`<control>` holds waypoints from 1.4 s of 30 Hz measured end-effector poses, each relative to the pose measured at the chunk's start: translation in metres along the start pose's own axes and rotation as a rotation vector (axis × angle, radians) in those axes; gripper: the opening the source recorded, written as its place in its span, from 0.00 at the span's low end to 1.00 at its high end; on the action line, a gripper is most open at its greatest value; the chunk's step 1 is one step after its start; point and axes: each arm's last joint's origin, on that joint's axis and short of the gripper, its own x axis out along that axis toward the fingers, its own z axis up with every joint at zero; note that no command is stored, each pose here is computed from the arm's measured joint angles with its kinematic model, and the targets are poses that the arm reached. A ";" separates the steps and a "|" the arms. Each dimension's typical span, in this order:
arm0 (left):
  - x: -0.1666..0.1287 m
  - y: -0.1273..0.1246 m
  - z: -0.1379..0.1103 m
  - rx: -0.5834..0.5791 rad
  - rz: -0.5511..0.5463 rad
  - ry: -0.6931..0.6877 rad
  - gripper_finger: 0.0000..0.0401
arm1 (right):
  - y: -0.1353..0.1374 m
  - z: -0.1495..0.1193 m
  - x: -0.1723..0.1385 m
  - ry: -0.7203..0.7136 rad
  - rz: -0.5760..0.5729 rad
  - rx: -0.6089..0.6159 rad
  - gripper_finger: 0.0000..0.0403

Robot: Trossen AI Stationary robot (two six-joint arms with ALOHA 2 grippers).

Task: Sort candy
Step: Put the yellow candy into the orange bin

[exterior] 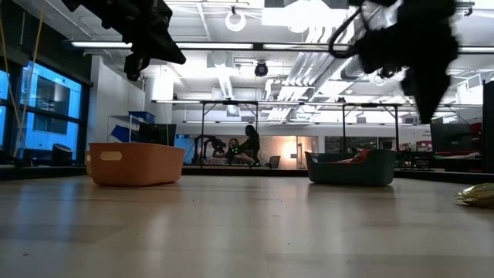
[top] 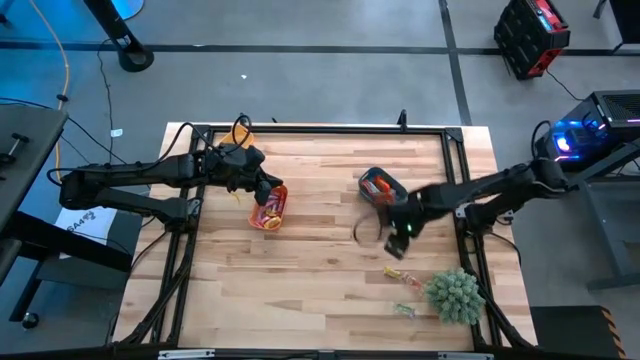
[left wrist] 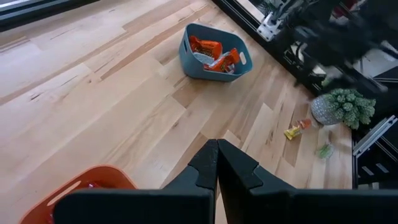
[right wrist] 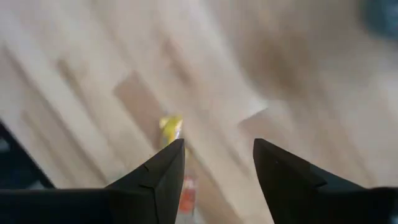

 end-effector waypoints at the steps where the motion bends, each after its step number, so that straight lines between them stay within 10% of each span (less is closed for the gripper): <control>1: 0.000 0.000 0.000 0.000 0.000 0.000 0.00 | 0.006 -0.006 0.002 0.008 0.001 -0.031 0.46; 20: 0.000 0.001 0.000 0.000 0.022 -0.014 0.00 | 0.054 -0.026 0.112 0.186 -0.129 -0.192 0.46; 25: 0.000 0.000 0.000 -0.017 0.020 -0.014 0.00 | 0.051 -0.027 0.120 0.199 -0.194 -0.185 0.31; 29: -0.001 -0.001 0.002 -0.050 -0.001 -0.031 0.00 | 0.045 -0.021 0.109 0.160 -0.194 -0.197 0.05; 42: -0.040 -0.024 0.037 0.009 -0.158 -0.214 0.00 | 0.042 0.099 -0.020 -0.644 0.136 -0.332 0.02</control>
